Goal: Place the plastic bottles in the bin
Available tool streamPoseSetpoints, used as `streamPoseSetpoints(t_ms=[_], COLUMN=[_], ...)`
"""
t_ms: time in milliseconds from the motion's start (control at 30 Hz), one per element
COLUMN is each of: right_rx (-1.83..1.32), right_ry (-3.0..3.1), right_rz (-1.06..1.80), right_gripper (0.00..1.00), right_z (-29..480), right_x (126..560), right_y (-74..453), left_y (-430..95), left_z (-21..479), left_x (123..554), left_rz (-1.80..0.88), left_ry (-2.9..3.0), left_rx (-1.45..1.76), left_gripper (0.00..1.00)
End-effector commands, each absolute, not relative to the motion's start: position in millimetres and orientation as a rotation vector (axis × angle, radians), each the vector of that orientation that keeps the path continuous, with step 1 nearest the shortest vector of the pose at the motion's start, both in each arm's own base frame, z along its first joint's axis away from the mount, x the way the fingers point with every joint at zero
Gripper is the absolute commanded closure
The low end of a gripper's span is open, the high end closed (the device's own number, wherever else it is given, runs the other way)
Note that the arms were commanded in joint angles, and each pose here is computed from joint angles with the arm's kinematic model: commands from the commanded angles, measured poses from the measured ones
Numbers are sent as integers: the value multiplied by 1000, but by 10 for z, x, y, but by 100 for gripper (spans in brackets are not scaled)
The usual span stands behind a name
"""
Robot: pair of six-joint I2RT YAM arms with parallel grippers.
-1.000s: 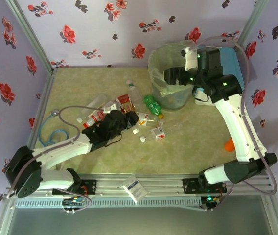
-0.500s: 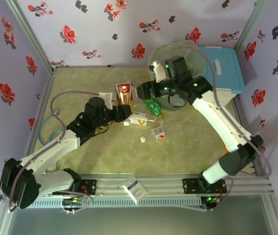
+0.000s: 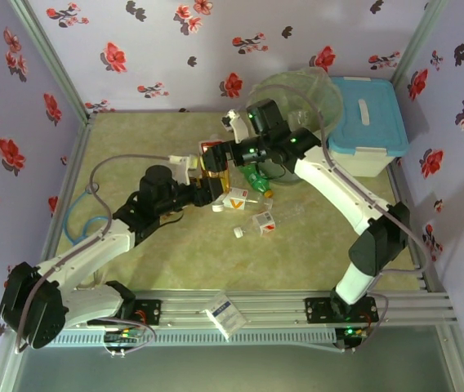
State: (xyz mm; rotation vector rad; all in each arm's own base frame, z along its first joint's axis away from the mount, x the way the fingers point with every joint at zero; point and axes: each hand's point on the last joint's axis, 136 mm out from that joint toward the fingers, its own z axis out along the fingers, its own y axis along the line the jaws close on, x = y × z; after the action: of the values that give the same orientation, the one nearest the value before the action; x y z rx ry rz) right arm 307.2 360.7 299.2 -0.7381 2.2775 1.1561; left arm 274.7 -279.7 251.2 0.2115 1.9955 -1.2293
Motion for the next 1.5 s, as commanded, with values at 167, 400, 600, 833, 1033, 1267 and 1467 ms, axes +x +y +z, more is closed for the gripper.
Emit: streamPoseSetpoints(t_ms=[167,400,600,833,1033,1267,1467], right_rx=[-722,-709,-689,-627,-473,-230,-93], right_ry=[2270,2233,2197,2096,2003,1910,1956], right_rz=[1283,1316,1292,1126,885,564,192], right_gripper=[13,30,37,38,38,38,38], right_z=[3030,3158,3286,3703,4143,4501,4372], right_x=[3172,3228,3310,3645,4099,4620,5002], right_y=[3686,3696,3650,3388,2812,1933,1195], left_y=[-2782,-2758,-2751,-2708,-2604,-2476,-2389], left_z=[2802,2756,2681,2671,2617,2558,2458], left_x=[2757,2763,2759,2725,2689,2700,2671], left_rz=[-1433,-1418,-1421,-1401,-1399,-1382,-1359], left_ry=[1853,1869,1878,1888,1894,1906,1937], left_rx=[157,158,149,157,119,71,33], left_gripper=[65,55,32,9,9,9,9])
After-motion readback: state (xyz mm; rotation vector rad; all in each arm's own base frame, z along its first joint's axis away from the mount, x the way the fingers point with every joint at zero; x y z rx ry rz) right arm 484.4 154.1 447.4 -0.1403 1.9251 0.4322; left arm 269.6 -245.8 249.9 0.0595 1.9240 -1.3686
